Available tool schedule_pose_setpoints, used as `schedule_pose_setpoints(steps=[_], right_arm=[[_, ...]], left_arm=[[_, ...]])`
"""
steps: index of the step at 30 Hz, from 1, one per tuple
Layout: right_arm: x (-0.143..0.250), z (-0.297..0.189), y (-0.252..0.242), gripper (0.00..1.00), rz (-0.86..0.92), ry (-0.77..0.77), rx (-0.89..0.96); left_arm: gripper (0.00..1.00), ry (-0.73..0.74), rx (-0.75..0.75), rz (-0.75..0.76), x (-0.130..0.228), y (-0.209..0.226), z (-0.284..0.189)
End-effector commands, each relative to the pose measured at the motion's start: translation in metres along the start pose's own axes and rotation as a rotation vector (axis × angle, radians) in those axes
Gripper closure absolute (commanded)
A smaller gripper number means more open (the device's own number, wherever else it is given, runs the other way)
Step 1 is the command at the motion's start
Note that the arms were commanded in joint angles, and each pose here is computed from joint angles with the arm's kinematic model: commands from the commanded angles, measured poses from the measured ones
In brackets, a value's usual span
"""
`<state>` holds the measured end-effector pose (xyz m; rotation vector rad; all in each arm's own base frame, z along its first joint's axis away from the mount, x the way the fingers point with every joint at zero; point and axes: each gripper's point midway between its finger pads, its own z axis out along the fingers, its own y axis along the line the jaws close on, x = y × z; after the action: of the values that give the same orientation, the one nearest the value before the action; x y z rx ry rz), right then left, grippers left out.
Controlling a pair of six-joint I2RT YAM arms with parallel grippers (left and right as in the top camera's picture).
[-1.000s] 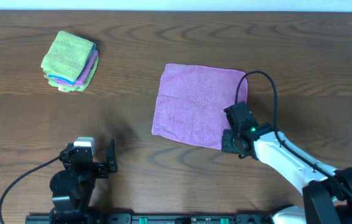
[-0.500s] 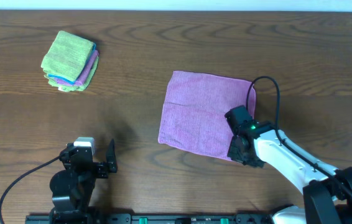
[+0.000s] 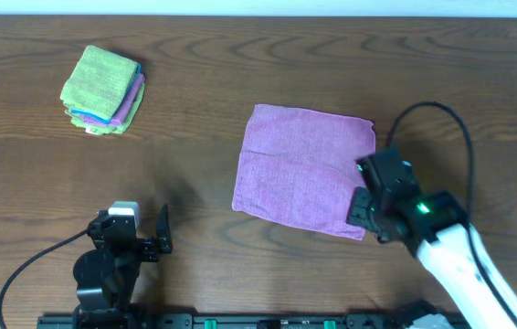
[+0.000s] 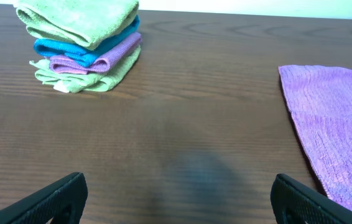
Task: Fold the cloth
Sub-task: 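Release the cloth and retract the right gripper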
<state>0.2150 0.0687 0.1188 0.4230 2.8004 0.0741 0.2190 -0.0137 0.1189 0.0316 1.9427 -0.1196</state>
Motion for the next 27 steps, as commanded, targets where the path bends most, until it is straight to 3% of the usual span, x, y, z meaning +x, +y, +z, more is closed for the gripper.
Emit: schedule_pose_setpoints(steps=[1,6,11,13,18,27], right_arm=[[0.007,-0.032,0.017,0.46,-0.05,-0.024,-0.174],[0.033,-0.071,0.031,0.46,-0.126,-0.028,-0.393],[0.048,-0.088,0.022,0.44,-0.161,-0.055,-0.439],[0.053,-0.089,0.018,0.41,-0.181,-0.057,-0.436],[0.057,-0.089,0.014,0.38,-0.199,-0.046,-0.426],[0.061,-0.087,0.012,0.45,-0.198,-0.029,-0.415]], left_arm=[[0.05,0.021,-0.001,-0.006,0.009,0.0,0.003],[0.05,0.021,-0.001,-0.006,0.009,0.0,0.003],[0.04,0.013,0.003,-0.008,0.007,0.0,0.003],[0.05,0.018,0.091,-0.1,0.007,-0.015,0.002],[0.05,0.177,0.477,-0.594,0.01,-0.082,-0.018],[0.05,0.222,0.526,-0.796,0.002,-0.09,-0.023]])
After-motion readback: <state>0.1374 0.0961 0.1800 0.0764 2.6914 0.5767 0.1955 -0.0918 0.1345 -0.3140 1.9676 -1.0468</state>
